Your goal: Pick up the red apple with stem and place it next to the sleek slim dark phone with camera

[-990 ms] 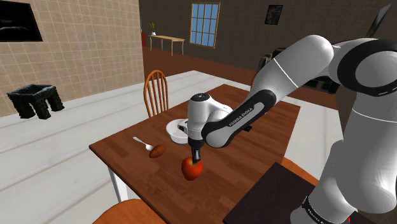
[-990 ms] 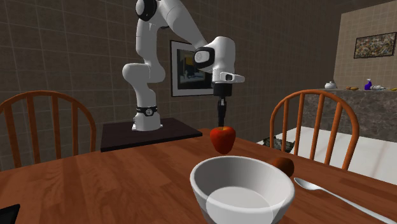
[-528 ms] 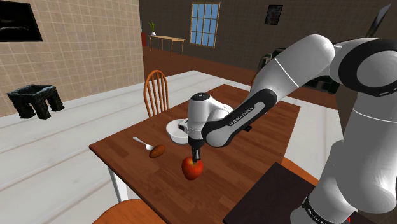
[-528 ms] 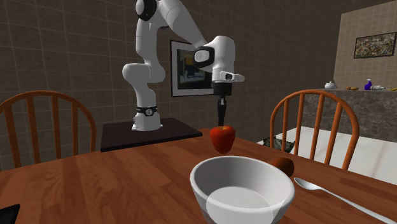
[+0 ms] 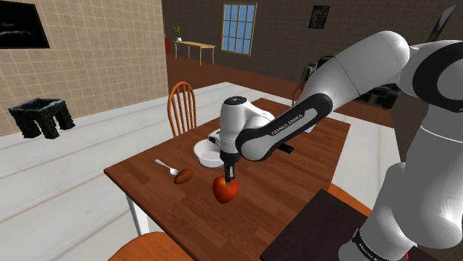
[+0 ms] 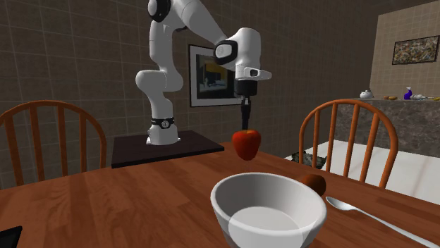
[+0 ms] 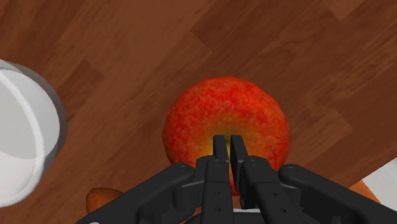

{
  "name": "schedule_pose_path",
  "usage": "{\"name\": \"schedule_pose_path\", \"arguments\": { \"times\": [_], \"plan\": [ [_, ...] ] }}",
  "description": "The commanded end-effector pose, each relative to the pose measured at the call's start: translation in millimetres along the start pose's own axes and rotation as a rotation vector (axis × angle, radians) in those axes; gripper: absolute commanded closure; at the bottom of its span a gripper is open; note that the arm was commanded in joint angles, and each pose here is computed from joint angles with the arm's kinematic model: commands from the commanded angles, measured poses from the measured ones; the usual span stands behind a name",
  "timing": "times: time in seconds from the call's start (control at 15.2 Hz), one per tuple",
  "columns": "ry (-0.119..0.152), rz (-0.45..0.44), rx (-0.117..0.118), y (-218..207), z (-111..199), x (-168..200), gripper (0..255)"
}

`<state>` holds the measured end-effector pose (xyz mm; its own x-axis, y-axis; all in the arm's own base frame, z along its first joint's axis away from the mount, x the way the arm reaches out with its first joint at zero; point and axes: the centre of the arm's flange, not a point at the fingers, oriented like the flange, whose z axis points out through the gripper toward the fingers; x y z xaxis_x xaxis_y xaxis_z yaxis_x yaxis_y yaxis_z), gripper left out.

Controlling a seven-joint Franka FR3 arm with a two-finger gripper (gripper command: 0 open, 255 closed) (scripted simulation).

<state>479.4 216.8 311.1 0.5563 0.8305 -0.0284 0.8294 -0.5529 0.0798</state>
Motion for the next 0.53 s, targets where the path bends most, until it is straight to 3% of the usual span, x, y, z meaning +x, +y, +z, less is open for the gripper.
{"name": "schedule_pose_path", "arguments": {
  "times": [0.0,0.46],
  "plan": [
    [0.000,0.000,0.000,1,-11,1,255],
    [0.000,0.000,0.000,4,-48,0,255]
  ]
}}
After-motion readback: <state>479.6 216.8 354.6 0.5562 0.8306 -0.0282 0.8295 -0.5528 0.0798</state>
